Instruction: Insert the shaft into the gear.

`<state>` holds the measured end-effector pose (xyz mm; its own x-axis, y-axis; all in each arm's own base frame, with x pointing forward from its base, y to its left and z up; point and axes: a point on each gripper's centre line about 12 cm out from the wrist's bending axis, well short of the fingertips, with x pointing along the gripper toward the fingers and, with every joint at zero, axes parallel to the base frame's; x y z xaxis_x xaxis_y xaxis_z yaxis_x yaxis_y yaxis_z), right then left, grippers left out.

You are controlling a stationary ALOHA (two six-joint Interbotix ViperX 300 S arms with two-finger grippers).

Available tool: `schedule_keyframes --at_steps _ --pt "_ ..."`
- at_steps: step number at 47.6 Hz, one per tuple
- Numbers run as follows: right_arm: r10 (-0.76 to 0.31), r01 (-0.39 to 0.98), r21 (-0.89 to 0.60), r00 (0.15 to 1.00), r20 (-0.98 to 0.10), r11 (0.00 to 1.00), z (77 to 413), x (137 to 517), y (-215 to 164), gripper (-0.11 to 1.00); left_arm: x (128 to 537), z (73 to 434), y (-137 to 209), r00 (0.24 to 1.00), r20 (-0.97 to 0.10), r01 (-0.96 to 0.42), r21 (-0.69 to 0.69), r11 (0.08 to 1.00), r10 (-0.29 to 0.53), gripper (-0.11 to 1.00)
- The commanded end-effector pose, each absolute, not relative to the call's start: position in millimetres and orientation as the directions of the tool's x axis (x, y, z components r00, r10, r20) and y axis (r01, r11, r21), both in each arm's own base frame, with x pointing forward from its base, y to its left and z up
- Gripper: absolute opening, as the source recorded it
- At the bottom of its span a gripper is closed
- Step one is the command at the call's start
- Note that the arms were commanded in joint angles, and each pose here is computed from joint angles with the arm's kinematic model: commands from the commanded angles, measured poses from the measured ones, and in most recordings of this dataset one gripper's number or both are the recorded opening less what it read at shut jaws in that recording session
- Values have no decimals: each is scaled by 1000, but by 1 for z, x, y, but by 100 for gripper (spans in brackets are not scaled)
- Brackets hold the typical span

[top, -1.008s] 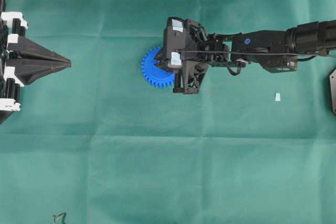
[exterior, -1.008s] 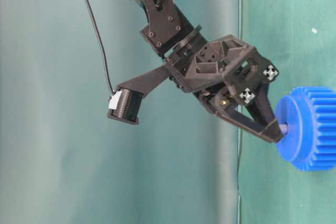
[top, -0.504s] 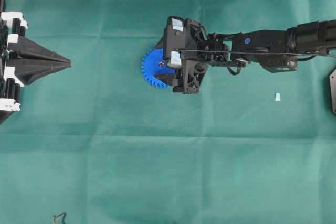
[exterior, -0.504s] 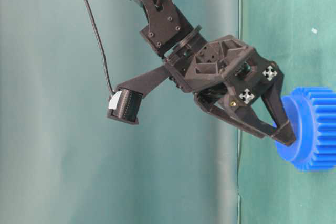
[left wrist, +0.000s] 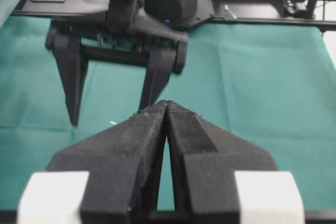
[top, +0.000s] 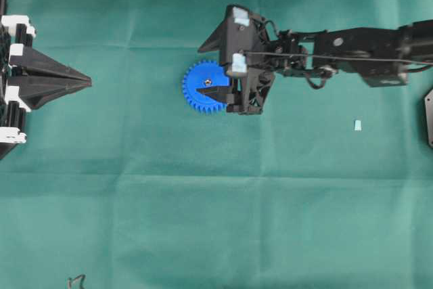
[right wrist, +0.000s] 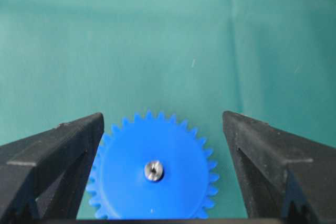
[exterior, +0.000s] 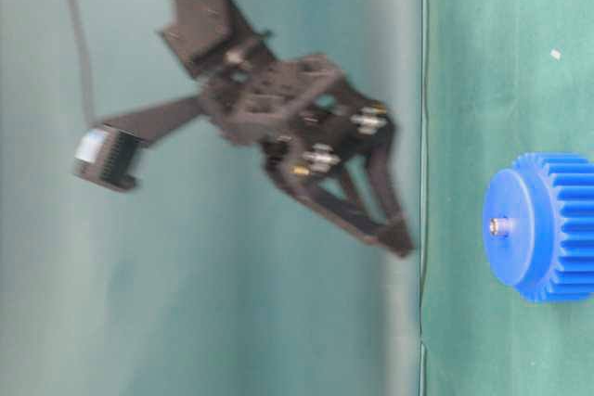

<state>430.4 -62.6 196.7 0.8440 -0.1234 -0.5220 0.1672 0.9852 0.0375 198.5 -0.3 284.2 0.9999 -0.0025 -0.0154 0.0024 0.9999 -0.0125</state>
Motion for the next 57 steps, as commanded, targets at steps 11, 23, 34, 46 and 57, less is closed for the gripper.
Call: schedule_keyframes --at_steps 11,23,34,46,57 --pt "-128 168 40 867 -482 985 218 420 -62 93 201 295 -1 1000 9 4 -9 1000 -4 0" --pt "-130 167 44 886 -445 985 247 381 -56 93 200 296 -1 1000 12 4 -11 1000 -4 0" --pt "-135 163 49 924 -358 985 278 321 -47 93 200 296 -1 1000 15 5 -11 1000 -4 0" --pt "-135 156 51 947 -292 986 302 245 -35 93 200 297 -1 1000 17 5 -11 1000 -4 0" --pt "-129 151 53 948 -290 987 311 197 -28 93 200 298 -1 1000 20 5 -11 1000 -4 0"
